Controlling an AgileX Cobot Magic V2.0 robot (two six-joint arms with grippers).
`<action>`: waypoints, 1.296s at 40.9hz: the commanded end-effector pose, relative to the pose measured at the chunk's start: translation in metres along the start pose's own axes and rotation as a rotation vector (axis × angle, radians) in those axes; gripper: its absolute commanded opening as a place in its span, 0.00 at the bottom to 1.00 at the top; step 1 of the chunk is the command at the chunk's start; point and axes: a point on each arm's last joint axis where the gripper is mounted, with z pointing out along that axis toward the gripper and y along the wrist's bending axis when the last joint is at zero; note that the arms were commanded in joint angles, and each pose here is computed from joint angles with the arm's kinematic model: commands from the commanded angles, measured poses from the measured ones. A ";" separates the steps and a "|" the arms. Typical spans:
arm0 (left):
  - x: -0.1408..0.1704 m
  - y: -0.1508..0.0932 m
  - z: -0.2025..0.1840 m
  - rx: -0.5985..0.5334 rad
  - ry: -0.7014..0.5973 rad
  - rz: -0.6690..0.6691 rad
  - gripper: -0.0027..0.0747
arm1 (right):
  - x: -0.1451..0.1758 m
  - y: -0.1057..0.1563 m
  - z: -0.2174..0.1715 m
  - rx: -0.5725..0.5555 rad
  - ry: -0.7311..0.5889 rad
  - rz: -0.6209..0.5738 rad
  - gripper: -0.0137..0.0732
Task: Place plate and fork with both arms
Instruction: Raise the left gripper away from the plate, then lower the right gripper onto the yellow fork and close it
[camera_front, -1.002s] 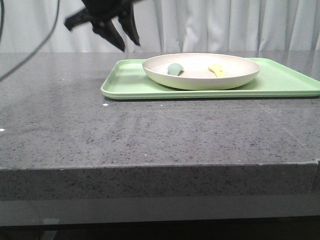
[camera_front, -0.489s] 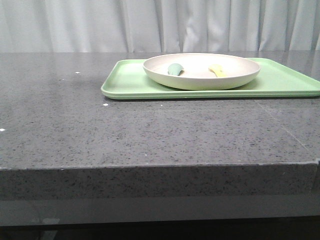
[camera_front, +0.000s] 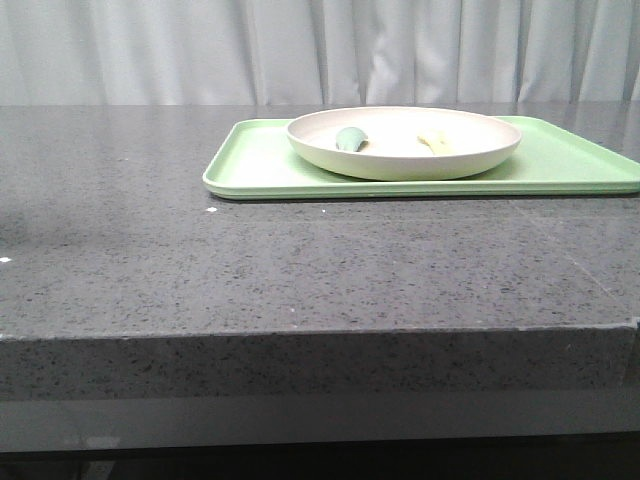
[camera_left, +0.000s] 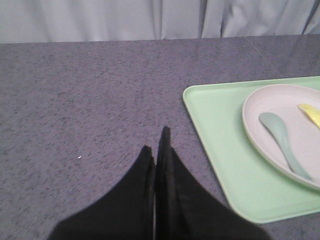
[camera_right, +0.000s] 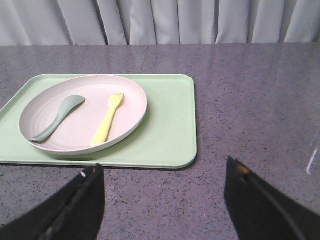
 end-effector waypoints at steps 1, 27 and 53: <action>0.000 0.003 -0.030 0.012 -0.159 0.015 0.01 | -0.017 0.001 -0.003 -0.003 -0.092 -0.004 0.77; 0.094 0.014 -0.130 0.038 -0.421 0.009 0.01 | -0.024 0.002 0.025 -0.004 -0.011 0.022 0.77; 0.094 0.014 -0.129 0.038 -0.420 0.009 0.01 | -0.064 0.072 0.207 -0.186 0.410 0.013 0.77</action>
